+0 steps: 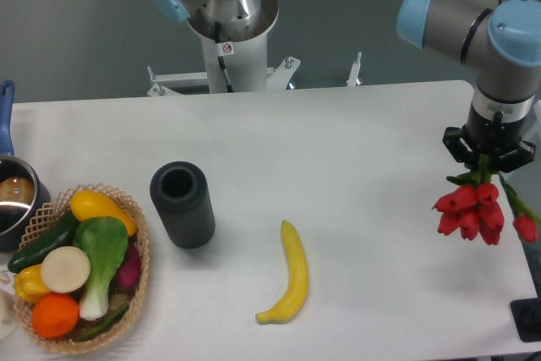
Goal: Insert the flowers into the vase
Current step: 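Hold the red tulip bunch in the gripper and lift slightly, then carry the red tulips across the table over the black vase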
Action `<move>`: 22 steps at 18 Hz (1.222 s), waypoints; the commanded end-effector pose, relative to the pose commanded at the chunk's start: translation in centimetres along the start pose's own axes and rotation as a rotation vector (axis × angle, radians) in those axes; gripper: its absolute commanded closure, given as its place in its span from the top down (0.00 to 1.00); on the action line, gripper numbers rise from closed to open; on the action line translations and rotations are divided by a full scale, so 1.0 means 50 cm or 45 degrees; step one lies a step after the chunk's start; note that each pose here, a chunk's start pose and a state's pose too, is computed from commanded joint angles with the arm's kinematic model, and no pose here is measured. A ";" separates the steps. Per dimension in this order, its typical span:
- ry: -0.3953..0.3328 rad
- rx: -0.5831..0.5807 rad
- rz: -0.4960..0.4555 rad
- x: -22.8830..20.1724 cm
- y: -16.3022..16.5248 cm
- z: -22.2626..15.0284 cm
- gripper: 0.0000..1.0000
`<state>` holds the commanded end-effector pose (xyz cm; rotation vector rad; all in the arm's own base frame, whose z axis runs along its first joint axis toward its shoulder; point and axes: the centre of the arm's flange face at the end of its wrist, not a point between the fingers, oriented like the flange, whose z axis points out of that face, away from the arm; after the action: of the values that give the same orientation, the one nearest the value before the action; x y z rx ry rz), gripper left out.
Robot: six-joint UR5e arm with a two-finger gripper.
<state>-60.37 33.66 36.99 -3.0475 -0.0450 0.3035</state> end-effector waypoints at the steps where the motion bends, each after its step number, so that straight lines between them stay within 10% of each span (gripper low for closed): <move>1: 0.003 0.003 0.002 0.001 0.000 0.000 0.00; 9: -0.020 0.113 -0.100 0.028 -0.081 -0.051 0.00; 22: 0.144 0.906 -0.046 0.315 -0.175 -0.250 0.00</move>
<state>-42.64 41.99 46.82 -2.3480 0.0136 0.1070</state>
